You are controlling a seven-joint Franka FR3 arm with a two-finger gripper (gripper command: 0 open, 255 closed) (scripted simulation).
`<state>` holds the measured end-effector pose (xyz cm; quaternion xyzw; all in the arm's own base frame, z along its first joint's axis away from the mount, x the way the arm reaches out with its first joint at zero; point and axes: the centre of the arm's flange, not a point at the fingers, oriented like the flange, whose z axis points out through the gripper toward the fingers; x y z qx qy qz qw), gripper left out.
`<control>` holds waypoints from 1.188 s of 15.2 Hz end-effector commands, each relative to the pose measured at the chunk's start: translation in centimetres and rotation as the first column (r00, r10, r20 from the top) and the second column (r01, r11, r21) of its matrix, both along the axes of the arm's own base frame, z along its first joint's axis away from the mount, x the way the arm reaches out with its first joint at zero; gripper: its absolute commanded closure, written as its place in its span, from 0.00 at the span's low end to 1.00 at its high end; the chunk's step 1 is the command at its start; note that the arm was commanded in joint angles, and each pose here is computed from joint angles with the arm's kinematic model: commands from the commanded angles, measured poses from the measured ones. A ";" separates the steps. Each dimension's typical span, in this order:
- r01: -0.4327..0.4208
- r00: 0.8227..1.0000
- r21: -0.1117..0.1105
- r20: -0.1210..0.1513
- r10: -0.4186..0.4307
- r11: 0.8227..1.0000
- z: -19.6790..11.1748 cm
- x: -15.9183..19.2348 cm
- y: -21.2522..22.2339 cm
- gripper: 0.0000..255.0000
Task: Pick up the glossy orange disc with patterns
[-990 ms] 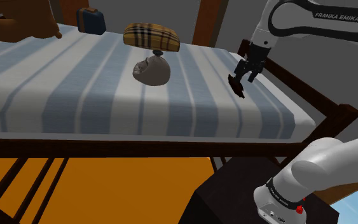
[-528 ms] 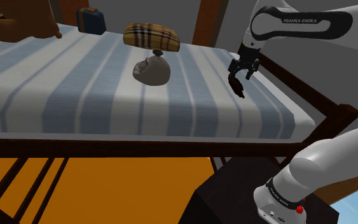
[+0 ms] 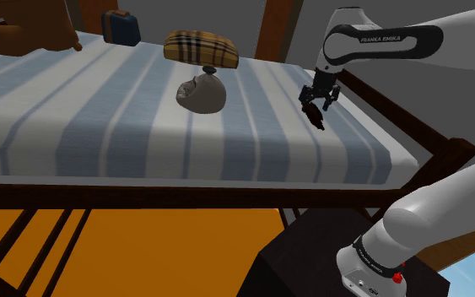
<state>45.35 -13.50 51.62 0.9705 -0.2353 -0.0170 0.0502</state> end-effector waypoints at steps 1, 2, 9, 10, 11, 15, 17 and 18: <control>0.000 1.000 0.000 0.000 0.000 1.000 -1.4 -0.1 0.0 0.00; 0.000 1.000 0.000 0.000 0.000 1.000 -1.4 -0.1 0.0 0.00; 0.000 1.000 0.000 0.000 0.000 1.000 -1.4 -0.1 -0.1 1.00; 0.000 1.000 0.000 0.000 0.000 1.000 -1.4 -0.1 -0.1 1.00; 0.000 1.000 0.000 0.000 0.000 1.000 -1.4 -0.1 0.0 1.00; 0.000 1.000 0.000 0.000 0.000 1.000 -0.4 -0.1 0.0 1.00; 0.000 1.000 0.000 0.000 0.000 1.000 0.7 -0.1 0.0 1.00; 0.000 1.000 0.000 0.000 0.000 1.000 1.2 -0.1 0.0 1.00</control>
